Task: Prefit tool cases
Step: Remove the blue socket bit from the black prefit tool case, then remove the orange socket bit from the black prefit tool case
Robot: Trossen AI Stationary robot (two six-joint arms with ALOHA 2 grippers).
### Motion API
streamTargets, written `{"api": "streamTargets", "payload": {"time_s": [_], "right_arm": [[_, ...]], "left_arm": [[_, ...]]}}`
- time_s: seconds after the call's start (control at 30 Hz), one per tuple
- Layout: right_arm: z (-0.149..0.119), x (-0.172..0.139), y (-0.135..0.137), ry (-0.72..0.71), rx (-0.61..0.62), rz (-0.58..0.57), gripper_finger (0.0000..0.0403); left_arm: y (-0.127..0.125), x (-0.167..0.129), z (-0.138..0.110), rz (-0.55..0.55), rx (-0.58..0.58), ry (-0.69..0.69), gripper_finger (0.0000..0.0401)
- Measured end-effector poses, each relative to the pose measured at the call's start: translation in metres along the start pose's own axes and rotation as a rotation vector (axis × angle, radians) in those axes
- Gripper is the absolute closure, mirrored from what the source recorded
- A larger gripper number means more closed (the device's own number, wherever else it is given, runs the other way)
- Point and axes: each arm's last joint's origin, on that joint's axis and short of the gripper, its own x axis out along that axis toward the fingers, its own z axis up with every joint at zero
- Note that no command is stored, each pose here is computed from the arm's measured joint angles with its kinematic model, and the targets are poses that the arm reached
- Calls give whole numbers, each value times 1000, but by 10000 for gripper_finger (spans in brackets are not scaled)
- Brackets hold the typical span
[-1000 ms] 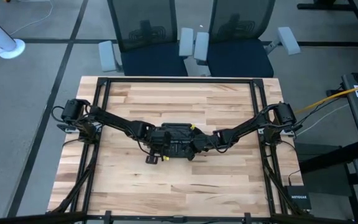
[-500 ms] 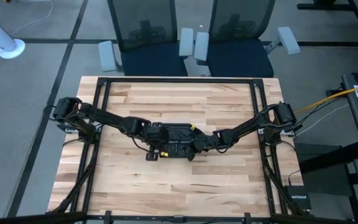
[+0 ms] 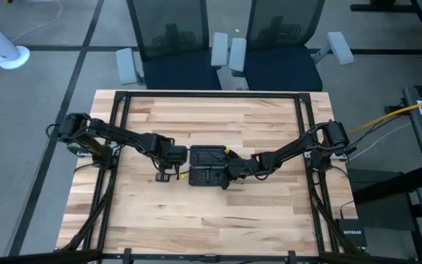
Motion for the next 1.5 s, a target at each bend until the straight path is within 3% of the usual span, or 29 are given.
{"api": "streamTargets", "payload": {"time_s": [0.3,0.47,0.7,0.83,0.9,1.17,1.37,1.5], "right_arm": [[0,0,0,0,0,1,403],[0,0,0,6,-1,5,403],[0,0,1,11,0,25,403],[9,-2,18,-43,-62,230,403],[14,-3,25,-72,-63,278,403],[28,-2,46,-59,-151,288,403],[31,-1,53,39,-175,230,403],[28,0,49,113,-174,145,403]], "left_arm": [[9,-3,6,-13,-20,-38,293],[0,-11,20,-178,-21,-157,256],[-34,-18,35,-210,60,-316,255],[-39,-18,33,-170,2,-294,261],[-39,-19,33,-172,-29,-296,262],[-38,-21,31,-174,-49,-286,262],[-37,-19,17,-156,-3,-146,262],[-37,-19,16,-152,33,-137,262]]}}
